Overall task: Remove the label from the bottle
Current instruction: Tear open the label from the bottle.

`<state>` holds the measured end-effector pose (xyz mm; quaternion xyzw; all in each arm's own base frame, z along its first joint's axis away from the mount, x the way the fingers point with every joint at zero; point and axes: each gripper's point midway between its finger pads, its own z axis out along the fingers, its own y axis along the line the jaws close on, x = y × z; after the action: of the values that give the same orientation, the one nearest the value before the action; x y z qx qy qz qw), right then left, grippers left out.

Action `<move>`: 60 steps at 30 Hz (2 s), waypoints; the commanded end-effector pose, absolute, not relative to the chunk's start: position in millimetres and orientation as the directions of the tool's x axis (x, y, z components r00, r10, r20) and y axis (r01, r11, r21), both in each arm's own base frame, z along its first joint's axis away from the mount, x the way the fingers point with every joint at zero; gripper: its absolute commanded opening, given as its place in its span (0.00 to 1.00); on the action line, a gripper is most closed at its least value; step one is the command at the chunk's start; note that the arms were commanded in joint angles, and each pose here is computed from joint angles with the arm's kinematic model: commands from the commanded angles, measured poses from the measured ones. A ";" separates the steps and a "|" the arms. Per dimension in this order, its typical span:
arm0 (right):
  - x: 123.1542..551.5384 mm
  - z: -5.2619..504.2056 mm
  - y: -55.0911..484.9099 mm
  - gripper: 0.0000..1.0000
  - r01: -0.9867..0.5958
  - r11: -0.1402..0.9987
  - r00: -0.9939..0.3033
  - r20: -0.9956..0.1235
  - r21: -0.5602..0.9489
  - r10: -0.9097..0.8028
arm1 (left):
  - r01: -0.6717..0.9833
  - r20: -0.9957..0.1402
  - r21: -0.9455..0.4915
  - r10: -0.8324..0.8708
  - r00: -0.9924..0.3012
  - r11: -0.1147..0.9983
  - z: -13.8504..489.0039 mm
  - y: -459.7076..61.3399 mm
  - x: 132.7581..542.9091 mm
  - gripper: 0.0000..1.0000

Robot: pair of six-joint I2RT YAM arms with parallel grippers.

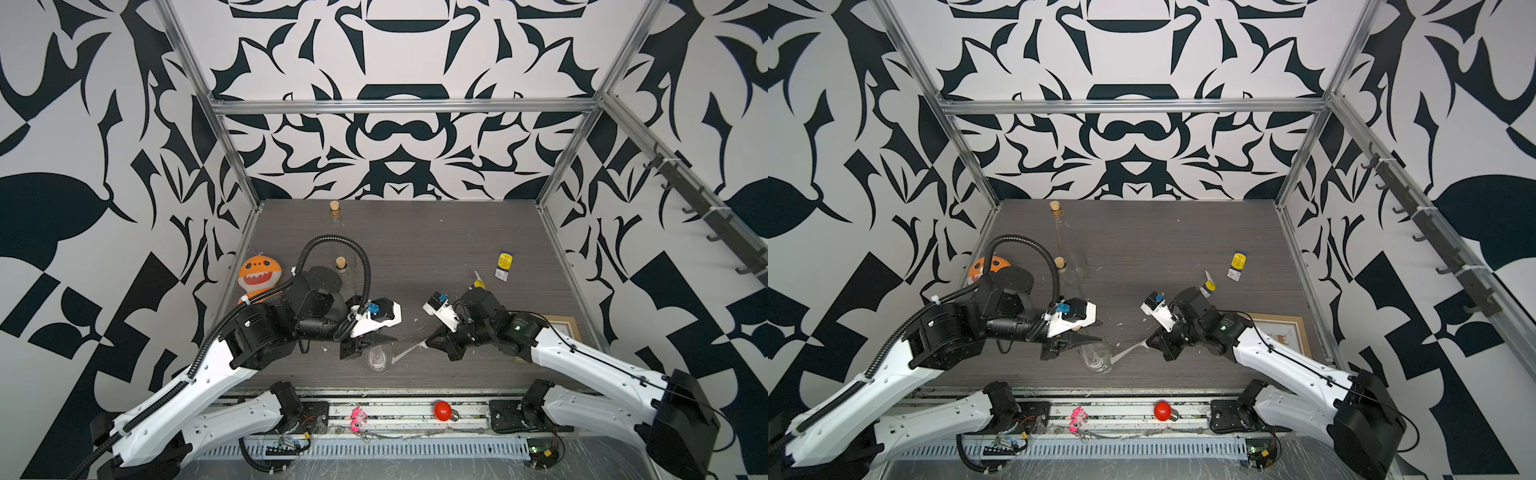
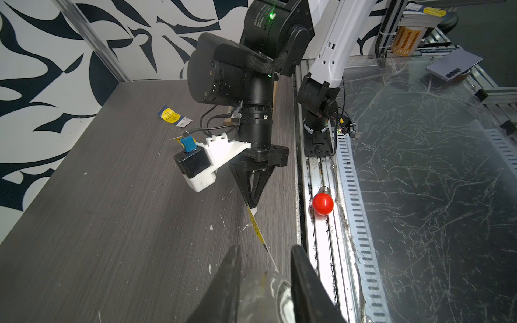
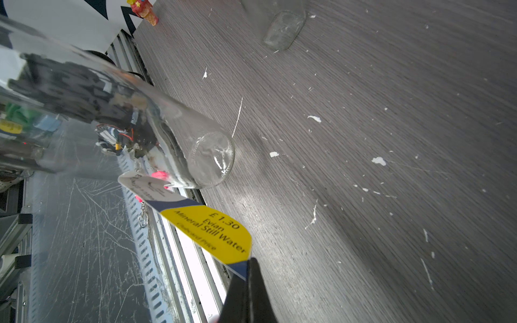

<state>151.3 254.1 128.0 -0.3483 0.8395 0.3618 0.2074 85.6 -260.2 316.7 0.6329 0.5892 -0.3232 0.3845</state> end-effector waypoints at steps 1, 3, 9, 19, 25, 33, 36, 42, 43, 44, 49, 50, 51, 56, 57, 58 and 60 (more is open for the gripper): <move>169.5 130.1 241.0 0.00 -0.709 0.583 -0.674 -0.627 0.397 -0.392 | 0.997 -0.838 -0.003 0.544 0.038 -0.074 310.2 -247.9 62.4 0.00; 169.0 130.7 241.7 0.00 -0.711 0.579 -0.671 -0.629 0.399 -0.392 | 0.997 -0.837 -0.008 0.546 0.035 -0.076 309.4 -247.2 61.4 0.00; 171.1 130.7 239.3 0.00 -0.706 0.592 -0.673 -0.629 0.389 -0.390 | 0.996 -0.838 -0.011 0.545 0.037 -0.086 311.5 -244.7 58.0 0.00; 175.1 128.6 233.0 0.00 -0.696 0.622 -0.674 -0.627 0.360 -0.391 | 0.996 -0.836 -0.009 0.547 0.038 -0.084 313.3 -238.1 53.9 0.00; 178.0 132.2 232.0 0.00 -0.695 0.625 -0.670 -0.636 0.356 -0.382 | 0.995 -0.838 -0.021 0.545 0.036 -0.097 313.3 -238.4 51.2 0.00; 181.2 132.1 231.2 0.00 -0.690 0.636 -0.674 -0.626 0.345 -0.392 | 0.990 -0.842 -0.052 0.539 0.027 -0.131 315.4 -241.0 45.2 0.00; 182.2 131.8 232.0 0.00 -0.689 0.636 -0.676 -0.625 0.348 -0.390 | 0.991 -0.841 -0.048 0.540 0.027 -0.124 313.9 -242.5 47.7 0.00; 185.0 130.9 231.4 0.00 -0.680 0.645 -0.674 -0.643 0.348 -0.364 | 0.998 -0.819 0.047 0.573 0.020 0.032 298.9 -252.0 87.4 0.00; 185.7 130.8 231.5 0.00 -0.680 0.647 -0.673 -0.646 0.346 -0.362 | 0.997 -0.815 0.057 0.578 0.018 0.049 296.9 -253.7 92.6 0.00; 186.5 129.6 231.1 0.00 -0.678 0.650 -0.673 -0.645 0.343 -0.361 | 0.996 -0.809 0.065 0.587 0.018 0.059 293.7 -255.9 97.1 0.00; 190.3 119.4 231.0 0.00 -0.659 0.668 -0.687 -0.639 0.345 -0.347 | 0.996 -0.813 0.071 0.582 0.023 0.059 283.9 -268.6 106.9 0.00; 190.8 118.2 231.3 0.00 -0.656 0.669 -0.688 -0.642 0.349 -0.340 | 0.996 -0.818 0.066 0.575 0.020 0.059 284.5 -269.5 107.4 0.00; 190.9 116.9 231.4 0.00 -0.654 0.670 -0.689 -0.644 0.352 -0.334 | 0.996 -0.822 0.065 0.569 0.016 0.067 284.8 -270.2 110.6 0.00; 189.2 111.5 231.3 0.00 -0.648 0.669 -0.695 -0.641 0.363 -0.325 | 0.992 -0.830 0.065 0.558 -0.008 0.112 278.1 -271.2 128.2 0.00; 188.6 110.9 231.6 0.00 -0.647 0.667 -0.698 -0.640 0.369 -0.323 | 0.992 -0.832 0.060 0.555 -0.012 0.111 279.3 -272.9 128.7 0.00; 187.9 110.2 231.4 0.00 -0.646 0.667 -0.698 -0.640 0.371 -0.321 | 0.993 -0.831 0.052 0.556 -0.017 0.109 279.4 -274.2 129.0 0.00; 186.2 109.8 230.6 0.00 -0.647 0.664 -0.698 -0.643 0.375 -0.317 | 0.992 -0.825 0.045 0.565 -0.032 0.122 277.7 -275.1 132.8 0.08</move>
<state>176.7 231.9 102.9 -0.2922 0.8731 0.3025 0.2467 131.4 -276.6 288.8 0.5945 0.6402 -0.2974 0.3850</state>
